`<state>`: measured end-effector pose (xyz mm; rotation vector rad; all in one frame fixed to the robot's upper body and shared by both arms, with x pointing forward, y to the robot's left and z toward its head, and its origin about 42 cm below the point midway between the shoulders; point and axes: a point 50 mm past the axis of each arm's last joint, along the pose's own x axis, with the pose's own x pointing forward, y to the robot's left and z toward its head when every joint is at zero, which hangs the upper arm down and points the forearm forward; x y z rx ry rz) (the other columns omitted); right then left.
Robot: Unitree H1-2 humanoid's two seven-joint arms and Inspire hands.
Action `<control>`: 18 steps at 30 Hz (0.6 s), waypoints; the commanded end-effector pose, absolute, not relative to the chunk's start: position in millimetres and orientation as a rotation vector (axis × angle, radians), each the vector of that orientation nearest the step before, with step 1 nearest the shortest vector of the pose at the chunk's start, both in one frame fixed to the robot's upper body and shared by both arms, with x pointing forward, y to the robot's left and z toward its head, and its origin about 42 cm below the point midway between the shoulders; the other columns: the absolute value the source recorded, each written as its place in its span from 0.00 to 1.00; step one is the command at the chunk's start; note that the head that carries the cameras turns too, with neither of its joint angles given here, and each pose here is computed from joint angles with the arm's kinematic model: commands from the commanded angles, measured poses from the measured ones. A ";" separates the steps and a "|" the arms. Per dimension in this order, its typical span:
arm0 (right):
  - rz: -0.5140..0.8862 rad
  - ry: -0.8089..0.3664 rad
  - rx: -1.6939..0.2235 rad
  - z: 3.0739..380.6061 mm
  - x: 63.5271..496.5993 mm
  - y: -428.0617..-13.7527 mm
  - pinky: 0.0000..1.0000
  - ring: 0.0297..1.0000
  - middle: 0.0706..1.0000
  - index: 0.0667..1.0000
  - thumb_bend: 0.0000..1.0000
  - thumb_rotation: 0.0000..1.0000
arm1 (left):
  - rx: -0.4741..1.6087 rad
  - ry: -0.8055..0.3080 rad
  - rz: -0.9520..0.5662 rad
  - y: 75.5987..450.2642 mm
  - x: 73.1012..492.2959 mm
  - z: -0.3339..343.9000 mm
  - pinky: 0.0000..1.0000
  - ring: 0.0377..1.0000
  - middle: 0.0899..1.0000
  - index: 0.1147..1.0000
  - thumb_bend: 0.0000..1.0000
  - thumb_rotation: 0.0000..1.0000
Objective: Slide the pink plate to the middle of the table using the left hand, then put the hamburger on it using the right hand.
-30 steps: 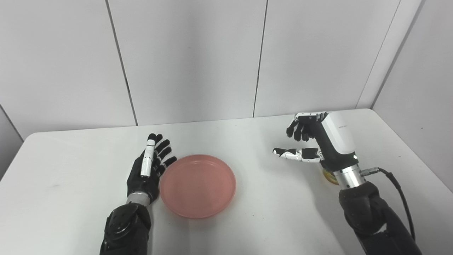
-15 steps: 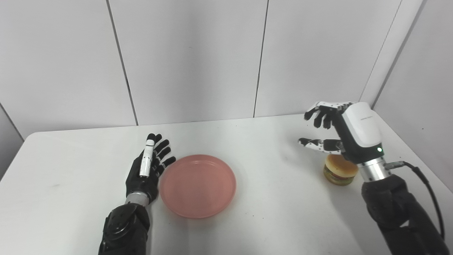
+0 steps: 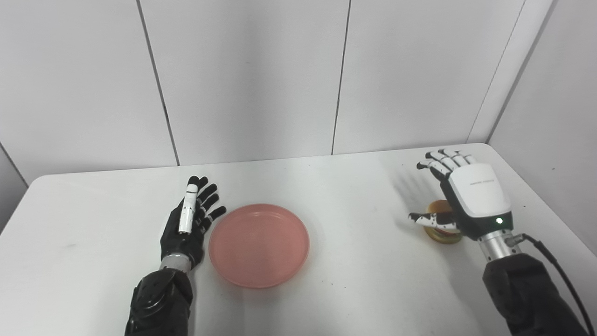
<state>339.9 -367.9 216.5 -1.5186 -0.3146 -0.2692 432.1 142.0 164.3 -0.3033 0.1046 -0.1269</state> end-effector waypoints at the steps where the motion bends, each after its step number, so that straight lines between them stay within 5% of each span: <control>1: -0.324 -0.300 -1.496 223.7 340.4 -373.9 0.98 0.94 0.88 0.73 0.75 0.49 | -0.306 0.083 -0.133 141.1 434.2 175.1 0.77 0.89 0.85 0.82 0.62 0.80; 18: -0.317 -0.066 -1.381 186.1 357.3 -391.4 1.00 0.95 0.90 0.82 0.69 0.54 | -0.304 0.097 -0.142 137.8 431.6 167.8 0.77 0.89 0.85 0.83 0.61 0.82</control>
